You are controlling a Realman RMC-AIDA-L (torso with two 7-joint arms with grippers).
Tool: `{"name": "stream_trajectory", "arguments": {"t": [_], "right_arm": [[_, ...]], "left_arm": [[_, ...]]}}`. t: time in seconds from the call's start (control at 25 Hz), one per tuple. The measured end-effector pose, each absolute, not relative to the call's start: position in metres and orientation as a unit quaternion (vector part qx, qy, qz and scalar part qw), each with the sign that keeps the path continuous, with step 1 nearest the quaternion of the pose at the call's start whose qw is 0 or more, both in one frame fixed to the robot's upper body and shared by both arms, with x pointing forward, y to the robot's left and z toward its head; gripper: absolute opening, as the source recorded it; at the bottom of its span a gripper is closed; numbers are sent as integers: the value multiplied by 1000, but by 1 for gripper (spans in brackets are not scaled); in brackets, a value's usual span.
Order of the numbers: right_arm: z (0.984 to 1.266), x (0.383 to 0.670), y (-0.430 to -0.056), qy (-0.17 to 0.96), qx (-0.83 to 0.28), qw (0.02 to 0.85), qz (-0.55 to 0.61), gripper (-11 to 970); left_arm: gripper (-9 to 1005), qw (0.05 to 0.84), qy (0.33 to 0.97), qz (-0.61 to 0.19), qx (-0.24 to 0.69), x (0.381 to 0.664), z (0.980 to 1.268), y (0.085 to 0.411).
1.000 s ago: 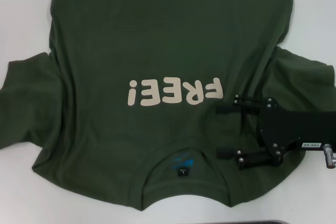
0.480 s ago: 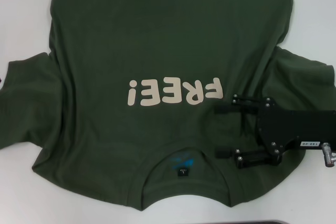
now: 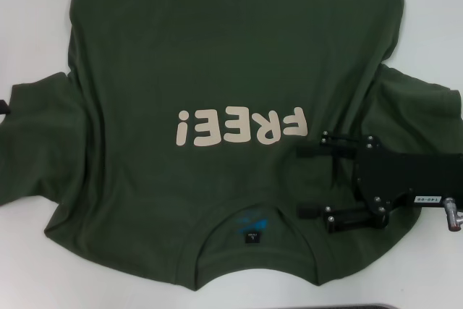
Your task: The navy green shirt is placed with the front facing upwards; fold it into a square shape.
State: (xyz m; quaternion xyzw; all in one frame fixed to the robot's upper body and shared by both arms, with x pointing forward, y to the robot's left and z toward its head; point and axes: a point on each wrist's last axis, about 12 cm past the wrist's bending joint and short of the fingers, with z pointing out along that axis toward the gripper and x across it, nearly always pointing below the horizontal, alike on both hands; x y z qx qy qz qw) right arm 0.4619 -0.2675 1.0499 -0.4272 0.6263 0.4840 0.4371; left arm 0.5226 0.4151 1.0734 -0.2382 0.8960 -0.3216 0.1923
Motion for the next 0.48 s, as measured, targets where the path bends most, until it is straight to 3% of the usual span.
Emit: {"name": "stream_trajectory", "arguments": {"t": [0.48], "right_arm": [[1050,462,-268,626,-427,438,483,920]], "left_arm": [[755,192,896,-324,-234,525,1073,412]]}}
